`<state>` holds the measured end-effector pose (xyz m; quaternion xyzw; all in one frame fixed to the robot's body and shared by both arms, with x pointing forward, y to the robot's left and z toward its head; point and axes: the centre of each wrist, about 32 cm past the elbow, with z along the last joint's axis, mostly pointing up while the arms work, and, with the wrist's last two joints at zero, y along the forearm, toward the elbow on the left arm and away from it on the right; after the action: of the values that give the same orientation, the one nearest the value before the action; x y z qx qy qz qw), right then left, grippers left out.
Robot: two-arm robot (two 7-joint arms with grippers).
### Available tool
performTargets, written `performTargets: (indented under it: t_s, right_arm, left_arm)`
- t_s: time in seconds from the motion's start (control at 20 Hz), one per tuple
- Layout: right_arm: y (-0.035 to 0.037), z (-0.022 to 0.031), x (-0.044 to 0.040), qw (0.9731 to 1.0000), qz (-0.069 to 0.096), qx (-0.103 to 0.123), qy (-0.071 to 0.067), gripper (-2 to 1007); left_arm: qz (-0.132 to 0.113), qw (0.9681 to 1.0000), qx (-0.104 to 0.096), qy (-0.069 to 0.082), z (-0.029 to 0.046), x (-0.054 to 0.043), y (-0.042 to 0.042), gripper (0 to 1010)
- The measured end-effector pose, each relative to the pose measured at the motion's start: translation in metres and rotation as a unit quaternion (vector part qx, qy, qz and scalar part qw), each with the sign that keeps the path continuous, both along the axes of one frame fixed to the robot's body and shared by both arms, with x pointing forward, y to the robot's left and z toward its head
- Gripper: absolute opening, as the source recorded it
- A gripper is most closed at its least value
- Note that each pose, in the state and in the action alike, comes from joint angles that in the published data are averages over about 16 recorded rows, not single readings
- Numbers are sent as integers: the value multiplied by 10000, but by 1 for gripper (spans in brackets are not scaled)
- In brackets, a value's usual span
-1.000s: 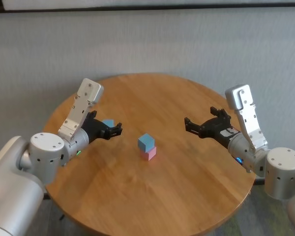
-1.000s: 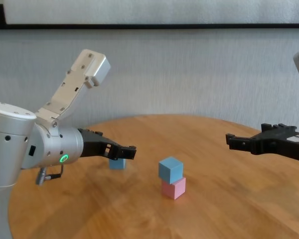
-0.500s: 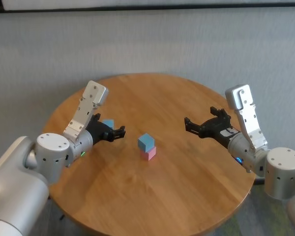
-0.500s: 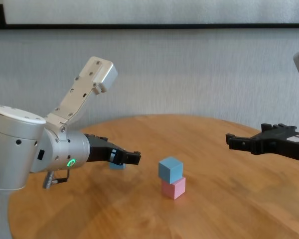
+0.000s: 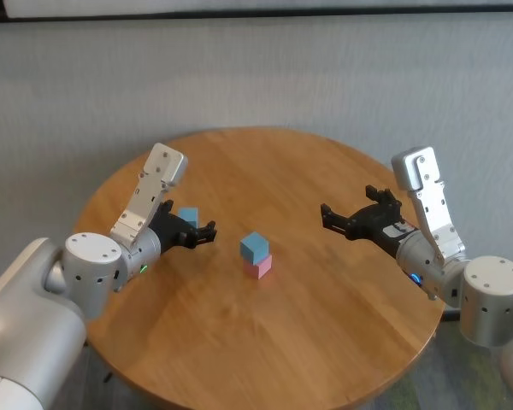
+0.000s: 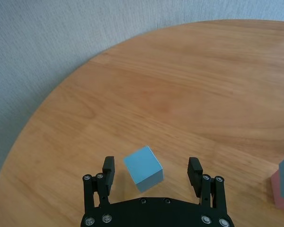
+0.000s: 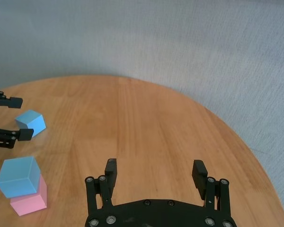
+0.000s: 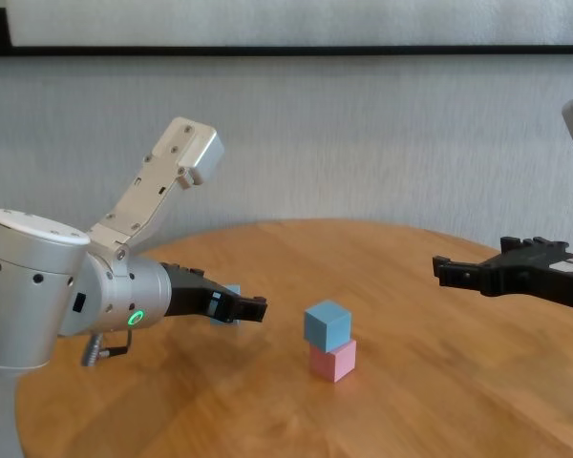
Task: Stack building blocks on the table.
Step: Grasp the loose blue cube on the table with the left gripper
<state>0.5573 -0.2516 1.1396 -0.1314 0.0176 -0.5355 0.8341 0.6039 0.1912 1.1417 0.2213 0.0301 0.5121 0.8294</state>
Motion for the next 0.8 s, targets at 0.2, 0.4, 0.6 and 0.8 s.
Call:
performTargets:
  t_s: [0.2, 0.4, 0.6, 0.8]
  right_arm:
    - [0, 0, 0, 10000, 0, 0, 0, 1005]
    - [0, 0, 0, 10000, 0, 0, 0, 1005]
    - [0, 0, 0, 10000, 0, 0, 0, 1005]
    - [0, 0, 0, 10000, 0, 0, 0, 1005]
  left_arm:
    - [9, 10000, 5, 15, -19, 13, 3, 1000]
    - [13, 10000, 7, 33, -40, 26, 4, 1000]
    - [17, 10000, 13, 53, -62, 41, 6, 1000]
    - [22, 10000, 20, 73, -86, 54, 8, 1000]
